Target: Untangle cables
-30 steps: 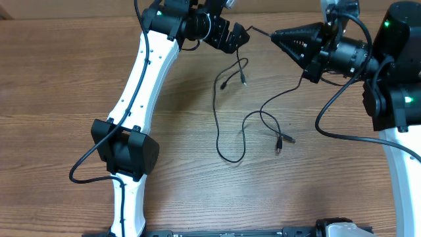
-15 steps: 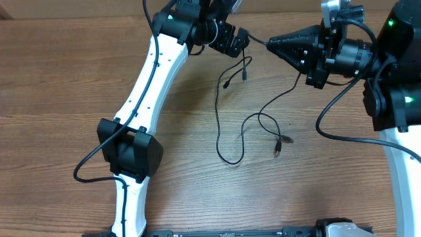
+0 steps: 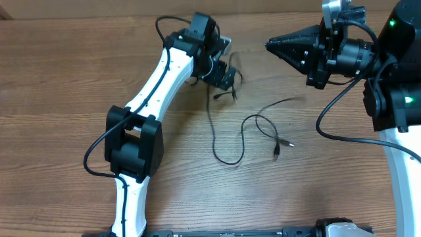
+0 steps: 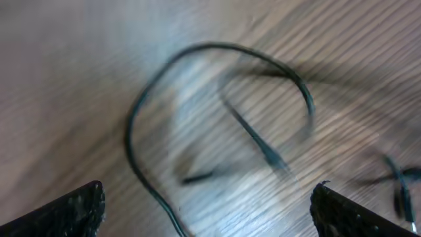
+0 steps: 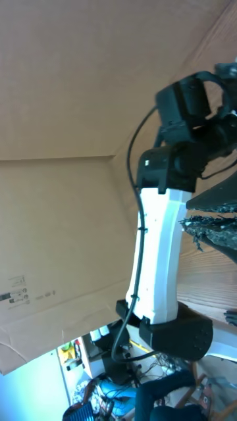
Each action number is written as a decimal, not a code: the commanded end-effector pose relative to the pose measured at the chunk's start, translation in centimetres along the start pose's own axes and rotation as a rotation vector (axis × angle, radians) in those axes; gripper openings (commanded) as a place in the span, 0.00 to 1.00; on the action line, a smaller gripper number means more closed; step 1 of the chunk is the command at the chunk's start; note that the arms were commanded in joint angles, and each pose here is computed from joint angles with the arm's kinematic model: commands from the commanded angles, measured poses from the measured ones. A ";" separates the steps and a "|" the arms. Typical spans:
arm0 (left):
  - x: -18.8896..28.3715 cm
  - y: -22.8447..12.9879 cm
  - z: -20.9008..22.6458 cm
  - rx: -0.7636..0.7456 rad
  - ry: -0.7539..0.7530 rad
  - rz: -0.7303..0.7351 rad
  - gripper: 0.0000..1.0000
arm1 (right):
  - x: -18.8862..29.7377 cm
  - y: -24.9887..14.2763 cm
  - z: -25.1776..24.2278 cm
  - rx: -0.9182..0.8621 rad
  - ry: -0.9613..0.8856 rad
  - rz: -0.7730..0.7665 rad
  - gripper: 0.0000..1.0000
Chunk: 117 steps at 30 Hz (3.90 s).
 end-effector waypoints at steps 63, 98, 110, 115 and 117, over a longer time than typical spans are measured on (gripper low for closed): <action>27.1 0.5 -0.1 -0.112 -0.041 -0.631 1.00 | 2.7 -16.5 -4.2 -0.047 -0.234 0.825 0.80; 26.9 0.0 0.5 -0.086 -0.028 -0.602 1.00 | -2.9 -22.6 -3.9 0.165 0.173 0.729 0.04; 25.9 -1.8 1.1 -0.178 0.018 -0.495 1.00 | -2.6 -16.1 -2.3 0.173 0.070 0.567 0.04; 25.0 -3.6 1.5 -0.293 0.063 -0.385 0.99 | -2.4 -11.8 -2.5 0.209 -0.053 0.476 0.04; 24.8 -4.0 1.5 -0.310 0.063 -0.361 1.00 | -2.3 -10.8 -2.9 0.226 -0.104 0.457 0.04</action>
Point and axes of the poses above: each gripper's point midway between its finger pads, its own x axis back along the fingers, its own z axis along the line the jaws close on, y = z × x, the point moved 6 cm from there along x, back along the fingers, and after that the axes turned 10 degrees about x, right-handed, at the moved point
